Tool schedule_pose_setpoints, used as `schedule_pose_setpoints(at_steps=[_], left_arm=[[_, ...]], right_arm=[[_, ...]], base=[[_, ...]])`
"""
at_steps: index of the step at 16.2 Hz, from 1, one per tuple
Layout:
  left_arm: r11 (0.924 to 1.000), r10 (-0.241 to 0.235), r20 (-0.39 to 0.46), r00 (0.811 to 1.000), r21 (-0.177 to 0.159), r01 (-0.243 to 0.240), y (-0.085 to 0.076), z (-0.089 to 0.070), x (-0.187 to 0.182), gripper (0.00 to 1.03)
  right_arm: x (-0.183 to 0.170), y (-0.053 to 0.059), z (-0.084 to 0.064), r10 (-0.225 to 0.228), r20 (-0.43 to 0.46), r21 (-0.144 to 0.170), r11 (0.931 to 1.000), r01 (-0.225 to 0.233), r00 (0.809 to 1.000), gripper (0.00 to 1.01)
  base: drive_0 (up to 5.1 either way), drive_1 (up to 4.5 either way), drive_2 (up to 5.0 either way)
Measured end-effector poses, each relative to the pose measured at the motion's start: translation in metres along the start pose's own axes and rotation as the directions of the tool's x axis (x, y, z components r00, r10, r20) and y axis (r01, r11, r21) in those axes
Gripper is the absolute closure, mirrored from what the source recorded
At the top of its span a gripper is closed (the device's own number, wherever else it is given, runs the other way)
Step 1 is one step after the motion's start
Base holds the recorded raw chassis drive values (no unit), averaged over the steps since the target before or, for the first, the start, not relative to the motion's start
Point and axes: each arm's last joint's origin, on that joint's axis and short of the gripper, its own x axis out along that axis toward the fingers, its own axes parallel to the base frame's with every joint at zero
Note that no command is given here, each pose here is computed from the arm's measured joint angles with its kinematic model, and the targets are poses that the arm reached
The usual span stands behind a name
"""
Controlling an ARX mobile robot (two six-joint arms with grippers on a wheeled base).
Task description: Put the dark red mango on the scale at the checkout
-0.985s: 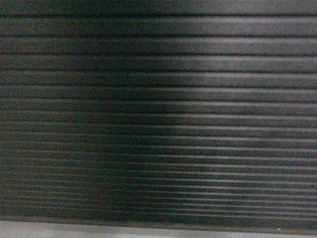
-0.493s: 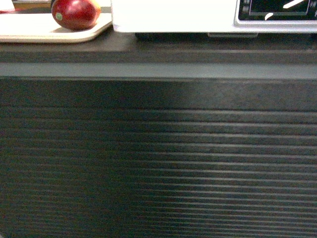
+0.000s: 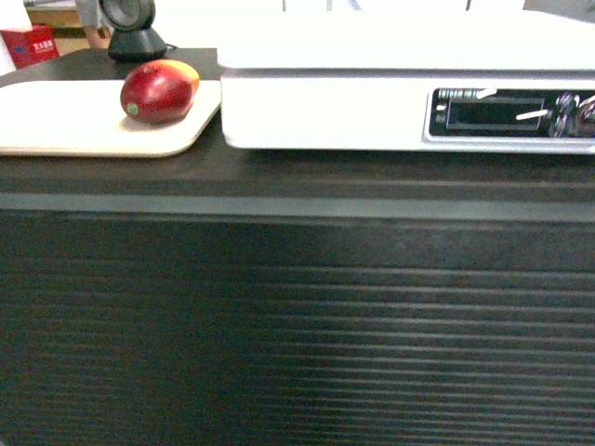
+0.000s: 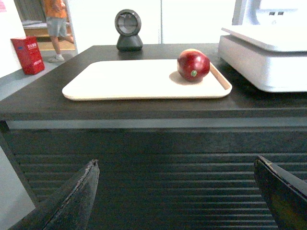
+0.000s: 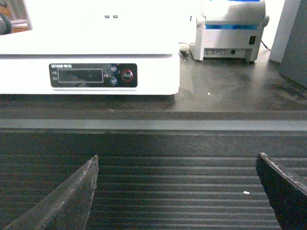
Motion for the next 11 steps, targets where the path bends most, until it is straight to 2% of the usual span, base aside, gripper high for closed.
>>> schedule_pose_setpoints(at_steps=[11], left_arm=[[1.0000, 0.000, 0.003, 1.000, 0.000, 0.000, 0.0000, 0.0003, 0.0000, 0.05]], right_arm=[[0.0000, 0.0000, 0.0004, 0.000, 0.004, 0.000, 1.0000, 0.000, 1.000, 0.03]], base=[[0.0, 0.00, 0.0]])
